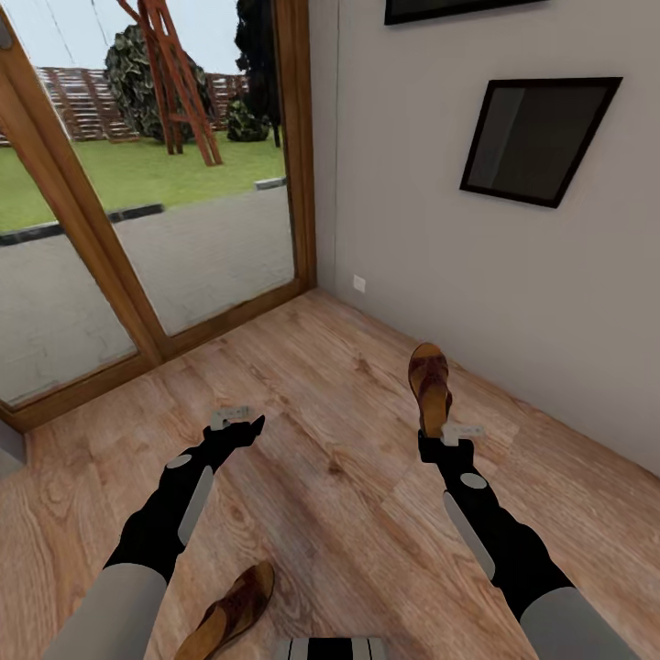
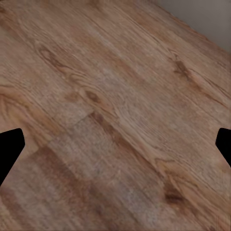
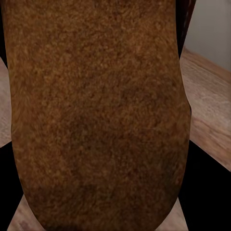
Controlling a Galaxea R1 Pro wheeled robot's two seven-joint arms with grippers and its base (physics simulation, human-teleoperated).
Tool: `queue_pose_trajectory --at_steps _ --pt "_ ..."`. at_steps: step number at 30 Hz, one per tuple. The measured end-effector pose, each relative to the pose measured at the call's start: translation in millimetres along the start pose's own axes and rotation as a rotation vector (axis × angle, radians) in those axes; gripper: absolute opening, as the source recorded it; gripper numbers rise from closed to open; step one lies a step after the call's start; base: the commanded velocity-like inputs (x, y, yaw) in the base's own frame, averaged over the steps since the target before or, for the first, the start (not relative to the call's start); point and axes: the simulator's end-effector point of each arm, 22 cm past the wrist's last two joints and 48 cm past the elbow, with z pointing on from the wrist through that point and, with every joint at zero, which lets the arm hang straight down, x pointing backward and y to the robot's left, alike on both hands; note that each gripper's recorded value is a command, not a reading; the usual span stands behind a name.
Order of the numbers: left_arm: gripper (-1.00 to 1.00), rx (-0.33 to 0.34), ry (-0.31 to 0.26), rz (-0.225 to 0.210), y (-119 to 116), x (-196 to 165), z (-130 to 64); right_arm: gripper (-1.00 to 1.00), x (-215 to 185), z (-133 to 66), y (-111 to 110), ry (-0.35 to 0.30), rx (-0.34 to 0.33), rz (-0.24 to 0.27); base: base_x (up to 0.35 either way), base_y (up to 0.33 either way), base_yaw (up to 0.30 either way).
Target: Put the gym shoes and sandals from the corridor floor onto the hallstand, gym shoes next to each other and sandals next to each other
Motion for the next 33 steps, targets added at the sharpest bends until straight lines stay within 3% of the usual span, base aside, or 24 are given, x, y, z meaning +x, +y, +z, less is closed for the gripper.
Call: queue_pose_trajectory --at_steps 9,10,15,23,33 --pt "1.00 -0.035 0.006 0.032 28 1 -2.7 -1.00 -1 0.1 -2 0.001 0.003 0.001 0.002 0.000 0.000" --pt "1.00 -0.060 0.030 0.051 48 10 -4.1 -1.00 -1 0.1 -2 0.001 0.003 0.003 0.000 0.000 0.000" --pt "1.00 -0.079 0.069 0.056 63 27 -4.8 -1.00 -1 0.1 -2 0.001 0.003 0.004 0.000 0.000 0.000" --pt "1.00 -0.087 0.109 0.051 70 46 -4.7 -1.00 -1 0.2 -2 0.001 0.003 0.003 -0.046 0.000 0.000" --pt "1.00 -0.088 0.112 0.051 70 47 -4.8 -1.00 -1 0.1 -2 0.001 0.003 0.003 -0.134 0.000 0.000"
